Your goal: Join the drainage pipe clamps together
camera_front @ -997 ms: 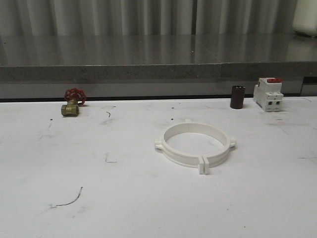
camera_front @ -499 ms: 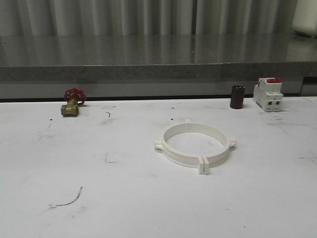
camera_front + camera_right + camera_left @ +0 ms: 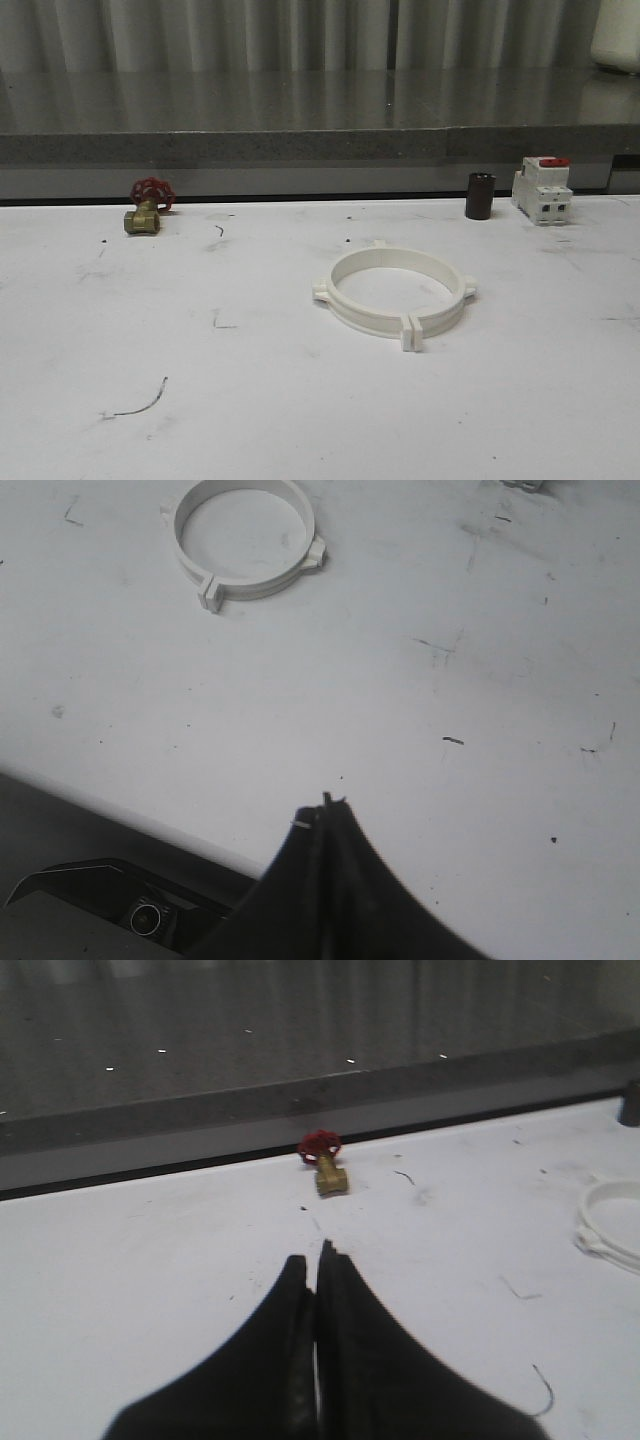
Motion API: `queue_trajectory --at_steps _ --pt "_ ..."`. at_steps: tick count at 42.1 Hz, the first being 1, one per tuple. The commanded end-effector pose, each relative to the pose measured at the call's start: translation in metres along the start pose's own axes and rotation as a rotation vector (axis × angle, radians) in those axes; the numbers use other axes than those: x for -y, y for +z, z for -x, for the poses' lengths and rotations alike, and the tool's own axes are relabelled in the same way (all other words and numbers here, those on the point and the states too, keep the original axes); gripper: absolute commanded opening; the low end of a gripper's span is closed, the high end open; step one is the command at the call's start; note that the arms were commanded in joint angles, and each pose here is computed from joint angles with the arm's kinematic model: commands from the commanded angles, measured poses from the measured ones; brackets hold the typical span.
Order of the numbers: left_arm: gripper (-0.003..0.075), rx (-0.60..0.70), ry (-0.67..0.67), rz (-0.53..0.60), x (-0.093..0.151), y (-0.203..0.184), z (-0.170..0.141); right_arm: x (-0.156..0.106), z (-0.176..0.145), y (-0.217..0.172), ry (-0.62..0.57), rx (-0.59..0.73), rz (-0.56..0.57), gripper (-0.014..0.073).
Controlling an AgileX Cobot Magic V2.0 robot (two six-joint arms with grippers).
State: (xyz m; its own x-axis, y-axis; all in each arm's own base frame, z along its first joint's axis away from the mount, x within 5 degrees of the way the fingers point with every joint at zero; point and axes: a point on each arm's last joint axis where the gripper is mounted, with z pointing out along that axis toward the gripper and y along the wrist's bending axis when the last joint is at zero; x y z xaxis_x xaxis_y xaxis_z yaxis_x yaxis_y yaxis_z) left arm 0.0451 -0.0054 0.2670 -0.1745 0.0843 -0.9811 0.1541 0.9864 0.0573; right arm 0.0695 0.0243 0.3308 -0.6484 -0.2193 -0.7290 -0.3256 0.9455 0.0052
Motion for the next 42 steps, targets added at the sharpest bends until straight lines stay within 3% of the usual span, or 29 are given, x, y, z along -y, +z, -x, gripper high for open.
queue_trajectory --at_steps 1,14,42 --pt "-0.0020 0.135 -0.069 0.053 0.000 0.002 -0.008 0.001 0.010 -0.004 -0.001 0.067 -0.006 -0.0069" --pt "-0.0020 0.259 -0.114 0.097 -0.001 0.022 -0.059 0.001 0.009 -0.004 -0.001 0.064 -0.006 -0.0069" --pt "-0.0020 0.253 -0.114 0.096 -0.001 0.022 -0.060 0.001 0.009 -0.004 -0.001 0.063 -0.006 -0.0069"
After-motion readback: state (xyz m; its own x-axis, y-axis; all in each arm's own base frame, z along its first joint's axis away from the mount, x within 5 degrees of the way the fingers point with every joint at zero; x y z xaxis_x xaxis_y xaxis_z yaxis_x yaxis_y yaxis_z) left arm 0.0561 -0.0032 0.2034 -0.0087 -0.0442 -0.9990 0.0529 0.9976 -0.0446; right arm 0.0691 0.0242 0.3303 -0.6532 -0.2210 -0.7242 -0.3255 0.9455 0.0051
